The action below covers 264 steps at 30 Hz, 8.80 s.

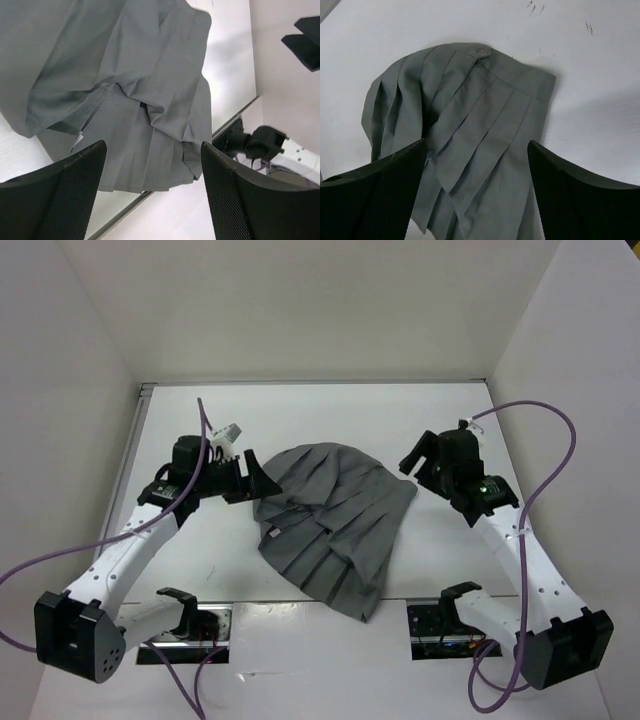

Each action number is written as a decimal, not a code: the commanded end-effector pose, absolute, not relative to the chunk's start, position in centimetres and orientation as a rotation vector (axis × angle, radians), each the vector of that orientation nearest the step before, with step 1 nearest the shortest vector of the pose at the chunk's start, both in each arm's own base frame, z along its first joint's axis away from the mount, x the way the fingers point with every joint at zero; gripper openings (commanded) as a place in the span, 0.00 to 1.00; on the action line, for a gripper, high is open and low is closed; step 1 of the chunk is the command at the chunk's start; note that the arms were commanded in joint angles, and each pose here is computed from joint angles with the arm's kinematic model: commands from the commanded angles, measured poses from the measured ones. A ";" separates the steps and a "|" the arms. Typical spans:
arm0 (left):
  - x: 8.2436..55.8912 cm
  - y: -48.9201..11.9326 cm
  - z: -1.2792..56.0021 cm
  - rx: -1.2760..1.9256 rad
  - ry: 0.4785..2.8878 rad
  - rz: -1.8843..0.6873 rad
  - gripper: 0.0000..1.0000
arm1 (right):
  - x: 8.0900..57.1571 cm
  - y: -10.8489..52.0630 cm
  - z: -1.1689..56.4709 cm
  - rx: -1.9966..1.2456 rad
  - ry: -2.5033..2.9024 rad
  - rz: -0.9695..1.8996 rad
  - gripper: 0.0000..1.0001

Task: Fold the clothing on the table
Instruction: Grab the skirt from the pile, then move the skirt to the center of the board, then flatten the skirt out

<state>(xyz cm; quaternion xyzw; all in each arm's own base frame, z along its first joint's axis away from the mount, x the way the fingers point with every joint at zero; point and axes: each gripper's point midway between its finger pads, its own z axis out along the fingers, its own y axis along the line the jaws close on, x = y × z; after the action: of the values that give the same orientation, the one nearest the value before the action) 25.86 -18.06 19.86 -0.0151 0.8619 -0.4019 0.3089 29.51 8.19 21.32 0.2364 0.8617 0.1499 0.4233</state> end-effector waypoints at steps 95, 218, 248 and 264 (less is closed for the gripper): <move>37.8 -36.0 37.5 0.838 1.795 -1.151 0.00 | 26.0 -1.3 22.3 0.997 1.996 0.255 0.76; 55.0 -18.8 20.5 0.040 2.410 -0.321 0.51 | 35.0 14.0 15.2 0.231 2.659 0.222 0.52; 23.3 -18.0 7.1 0.070 2.877 -0.339 0.57 | 28.5 9.5 6.6 0.278 2.902 0.000 0.58; 21.7 -18.8 6.6 0.048 2.906 -0.451 0.57 | 29.5 11.8 0.8 0.166 2.980 0.146 0.43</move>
<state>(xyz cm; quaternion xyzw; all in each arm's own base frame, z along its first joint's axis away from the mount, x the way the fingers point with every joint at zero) 22.33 -18.26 6.05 0.0240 0.9858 -0.1311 0.1023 28.39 10.94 1.81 0.0690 0.9954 0.0201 0.0626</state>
